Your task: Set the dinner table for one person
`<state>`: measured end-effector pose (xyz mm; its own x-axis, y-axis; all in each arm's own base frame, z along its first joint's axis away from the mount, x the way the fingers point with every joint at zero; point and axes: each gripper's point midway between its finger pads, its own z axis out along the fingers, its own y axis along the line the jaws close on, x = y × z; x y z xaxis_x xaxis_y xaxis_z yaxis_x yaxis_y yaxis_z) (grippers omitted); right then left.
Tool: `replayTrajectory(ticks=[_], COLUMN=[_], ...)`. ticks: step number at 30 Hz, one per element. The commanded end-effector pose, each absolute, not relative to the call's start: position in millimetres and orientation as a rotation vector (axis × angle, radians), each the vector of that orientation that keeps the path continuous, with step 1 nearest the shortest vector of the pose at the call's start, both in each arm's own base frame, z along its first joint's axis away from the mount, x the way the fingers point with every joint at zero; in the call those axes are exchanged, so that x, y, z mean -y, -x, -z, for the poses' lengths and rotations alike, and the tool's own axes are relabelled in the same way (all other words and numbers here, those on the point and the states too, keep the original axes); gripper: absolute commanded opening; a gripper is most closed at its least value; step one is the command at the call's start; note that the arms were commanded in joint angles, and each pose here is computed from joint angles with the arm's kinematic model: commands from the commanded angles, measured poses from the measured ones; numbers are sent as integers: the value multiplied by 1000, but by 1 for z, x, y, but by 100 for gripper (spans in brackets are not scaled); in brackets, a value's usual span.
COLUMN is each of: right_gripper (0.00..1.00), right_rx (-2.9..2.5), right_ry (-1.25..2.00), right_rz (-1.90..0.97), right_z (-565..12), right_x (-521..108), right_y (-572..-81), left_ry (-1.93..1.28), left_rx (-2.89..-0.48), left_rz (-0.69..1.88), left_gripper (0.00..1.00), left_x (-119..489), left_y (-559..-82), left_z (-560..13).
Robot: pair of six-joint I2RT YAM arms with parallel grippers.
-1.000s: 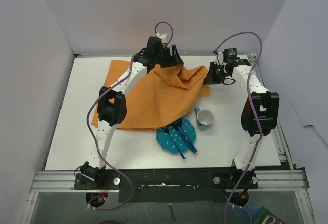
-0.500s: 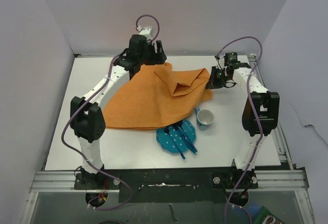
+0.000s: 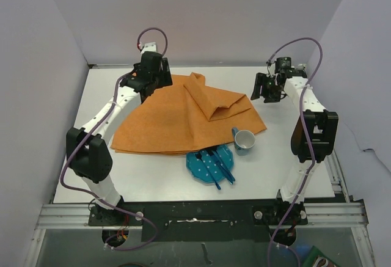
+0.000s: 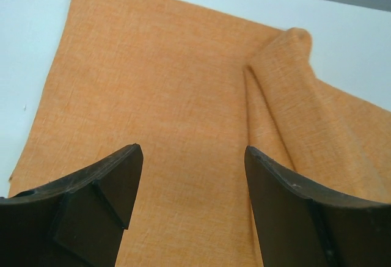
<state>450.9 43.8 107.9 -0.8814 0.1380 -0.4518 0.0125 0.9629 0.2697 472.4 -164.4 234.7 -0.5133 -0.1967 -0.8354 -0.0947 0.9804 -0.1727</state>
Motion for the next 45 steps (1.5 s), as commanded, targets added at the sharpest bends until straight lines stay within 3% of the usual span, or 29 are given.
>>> replayTrajectory(ticks=[1, 5, 14, 29, 38, 45], right_gripper=[61, 60, 57, 57, 58, 58], right_rx=[-2423, -2406, -2463, -2564, -2584, -2578], right_ry=[-42, 60, 281, 379, 498, 490], right_rz=[-335, -435, -647, -757, -824, -804], right_z=[-200, -211, -175, -114, -93, -95], right_x=[-46, -84, -186, -243, -295, -297], right_y=[-464, -455, -422, -390, -394, -405], left_ry=[279, 290, 335, 329, 324, 314], left_rx=[-2101, -2111, -2206, -2278, -2300, -2297], left_rz=[66, 68, -56, -92, -114, -74], left_gripper=[69, 69, 70, 70, 70, 70], left_x=[145, 146, 135, 130, 121, 122], left_y=[-465, -465, -463, -455, -446, -444], left_z=[-239, -234, -200, -171, -160, -163])
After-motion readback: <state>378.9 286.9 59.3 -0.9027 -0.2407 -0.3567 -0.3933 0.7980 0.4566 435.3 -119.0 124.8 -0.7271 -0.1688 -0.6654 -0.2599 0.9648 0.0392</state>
